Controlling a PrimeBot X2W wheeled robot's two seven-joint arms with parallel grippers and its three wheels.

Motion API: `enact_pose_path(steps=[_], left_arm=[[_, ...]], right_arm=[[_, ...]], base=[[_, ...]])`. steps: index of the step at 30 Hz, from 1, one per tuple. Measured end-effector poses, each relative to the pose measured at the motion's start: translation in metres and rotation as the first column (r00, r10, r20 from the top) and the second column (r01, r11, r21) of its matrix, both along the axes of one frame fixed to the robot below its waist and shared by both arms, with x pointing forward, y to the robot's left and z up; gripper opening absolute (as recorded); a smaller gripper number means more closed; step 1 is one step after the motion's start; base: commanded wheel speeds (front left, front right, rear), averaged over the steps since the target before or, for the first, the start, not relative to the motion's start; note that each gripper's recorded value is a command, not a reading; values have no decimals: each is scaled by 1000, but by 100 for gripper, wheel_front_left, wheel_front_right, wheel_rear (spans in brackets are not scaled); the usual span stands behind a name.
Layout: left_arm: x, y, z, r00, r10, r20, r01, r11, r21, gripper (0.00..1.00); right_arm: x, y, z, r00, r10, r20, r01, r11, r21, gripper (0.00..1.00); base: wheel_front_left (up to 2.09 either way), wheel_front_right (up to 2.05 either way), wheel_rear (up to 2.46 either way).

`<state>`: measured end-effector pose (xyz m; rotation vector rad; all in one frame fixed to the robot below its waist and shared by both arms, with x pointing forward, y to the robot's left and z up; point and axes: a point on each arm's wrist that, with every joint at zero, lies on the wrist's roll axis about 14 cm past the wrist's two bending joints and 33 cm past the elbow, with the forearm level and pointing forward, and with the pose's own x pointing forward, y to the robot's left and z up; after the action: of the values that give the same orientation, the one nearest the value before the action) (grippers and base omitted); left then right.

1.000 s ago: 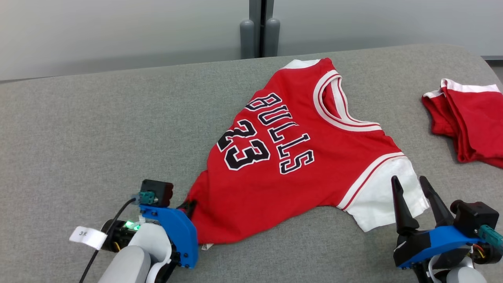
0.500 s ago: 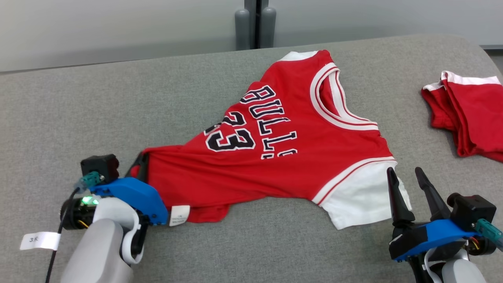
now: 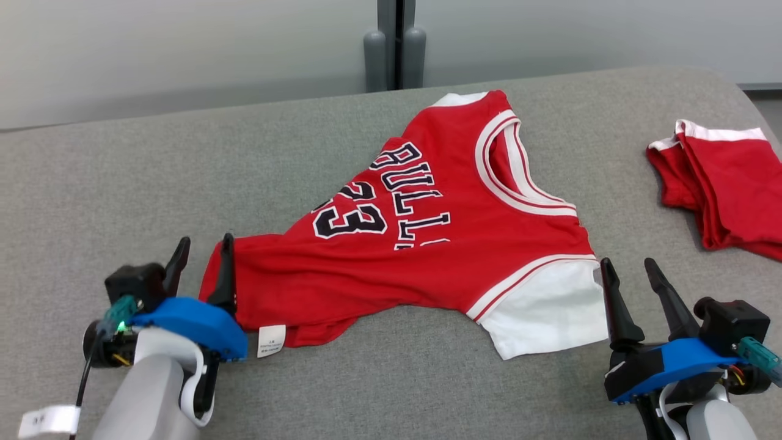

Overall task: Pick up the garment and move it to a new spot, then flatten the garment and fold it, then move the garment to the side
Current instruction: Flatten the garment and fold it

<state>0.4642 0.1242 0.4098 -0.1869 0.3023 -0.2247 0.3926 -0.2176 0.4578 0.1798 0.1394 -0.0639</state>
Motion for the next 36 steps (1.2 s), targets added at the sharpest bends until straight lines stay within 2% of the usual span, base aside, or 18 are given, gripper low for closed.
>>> enact_pose_path(steps=[7, 12, 22, 36], left_arm=[[-20, 18, 27, 993, 53, 109, -48, 998, -49, 100], [-32, 35, 68, 964, 88, 251, -80, 996, -43, 100], [-74, 56, 70, 953, 134, 271, -142, 990, 7, 100], [-93, 58, 67, 950, 168, 264, -173, 985, -7, 100]], right_arm=[[-6, -1, 14, 999, -2, 36, 3, 1000, -7, 100], [-9, 1, 21, 999, 7, 50, -6, 1000, -11, 100], [-18, 8, 33, 997, 27, 74, -26, 1000, -16, 100], [-23, 12, 40, 996, 47, 73, -44, 998, -36, 100]], base=[[0, 0, 0], [0, 0, 0], [0, 0, 0], [0, 0, 0]])
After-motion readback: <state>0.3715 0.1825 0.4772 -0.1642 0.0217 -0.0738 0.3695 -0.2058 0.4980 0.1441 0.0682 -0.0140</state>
